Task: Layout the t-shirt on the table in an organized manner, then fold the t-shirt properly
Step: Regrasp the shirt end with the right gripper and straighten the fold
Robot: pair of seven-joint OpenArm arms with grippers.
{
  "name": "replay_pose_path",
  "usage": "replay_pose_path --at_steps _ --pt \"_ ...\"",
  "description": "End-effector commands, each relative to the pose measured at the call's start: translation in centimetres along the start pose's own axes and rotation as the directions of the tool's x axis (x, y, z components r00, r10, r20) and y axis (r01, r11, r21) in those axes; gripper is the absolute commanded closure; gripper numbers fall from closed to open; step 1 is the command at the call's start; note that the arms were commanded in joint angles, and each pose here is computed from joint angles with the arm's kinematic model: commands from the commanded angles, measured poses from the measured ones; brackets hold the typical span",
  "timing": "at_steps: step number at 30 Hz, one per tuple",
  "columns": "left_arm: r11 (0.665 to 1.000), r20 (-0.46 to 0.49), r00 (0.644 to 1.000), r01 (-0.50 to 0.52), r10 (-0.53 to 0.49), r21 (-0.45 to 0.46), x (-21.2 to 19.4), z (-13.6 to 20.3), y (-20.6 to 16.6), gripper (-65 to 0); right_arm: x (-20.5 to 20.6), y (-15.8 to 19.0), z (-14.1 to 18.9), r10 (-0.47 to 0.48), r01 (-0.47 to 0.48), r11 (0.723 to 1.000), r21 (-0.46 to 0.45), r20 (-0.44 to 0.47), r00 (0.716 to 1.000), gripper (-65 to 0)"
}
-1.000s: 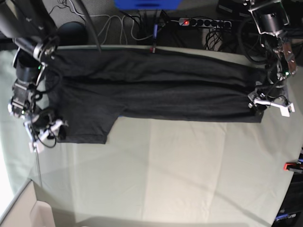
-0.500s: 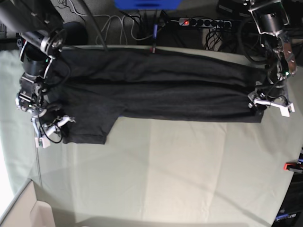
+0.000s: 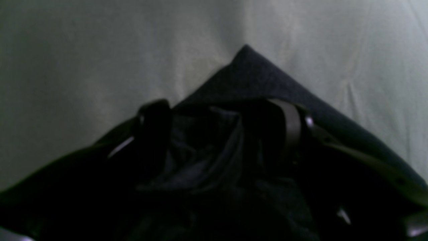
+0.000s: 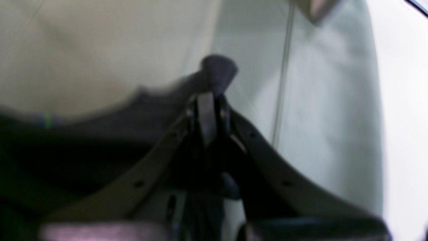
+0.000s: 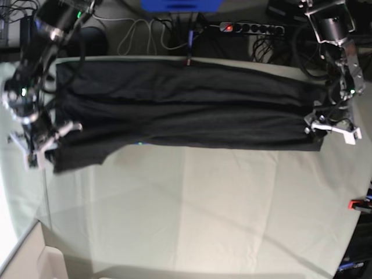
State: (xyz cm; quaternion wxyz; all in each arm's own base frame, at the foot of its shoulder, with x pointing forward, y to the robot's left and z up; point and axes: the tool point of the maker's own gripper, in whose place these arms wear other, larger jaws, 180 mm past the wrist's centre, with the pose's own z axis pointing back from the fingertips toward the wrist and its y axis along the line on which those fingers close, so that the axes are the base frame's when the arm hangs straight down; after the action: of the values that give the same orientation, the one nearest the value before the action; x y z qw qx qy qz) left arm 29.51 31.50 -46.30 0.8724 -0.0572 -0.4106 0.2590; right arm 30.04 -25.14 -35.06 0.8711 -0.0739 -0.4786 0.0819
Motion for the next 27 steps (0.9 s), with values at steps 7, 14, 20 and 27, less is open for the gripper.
replay_pose_path --at_steps 7,14,20,27 --pt "1.000 -0.012 1.000 0.009 -0.009 0.017 0.3 0.1 0.5 -42.0 -2.0 2.8 3.3 -0.033 0.034 0.999 0.020 -0.009 0.999 0.0" --pt "1.000 -0.001 1.000 0.009 -0.009 0.011 0.9 -0.1 0.2 -42.1 -6.1 4.2 4.4 -0.066 0.071 0.996 0.044 -0.110 0.992 0.0" --pt "1.000 -0.001 1.000 0.012 -0.012 0.011 1.1 -0.1 0.2 -42.1 -8.7 2.9 4.5 -0.111 0.113 0.994 0.008 -0.165 0.980 0.0" --pt "1.000 0.004 1.000 0.010 -0.010 0.014 1.3 -0.1 0.3 -42.2 -10.9 3.6 4.2 -0.145 0.153 0.988 0.022 -0.216 0.966 0.0"
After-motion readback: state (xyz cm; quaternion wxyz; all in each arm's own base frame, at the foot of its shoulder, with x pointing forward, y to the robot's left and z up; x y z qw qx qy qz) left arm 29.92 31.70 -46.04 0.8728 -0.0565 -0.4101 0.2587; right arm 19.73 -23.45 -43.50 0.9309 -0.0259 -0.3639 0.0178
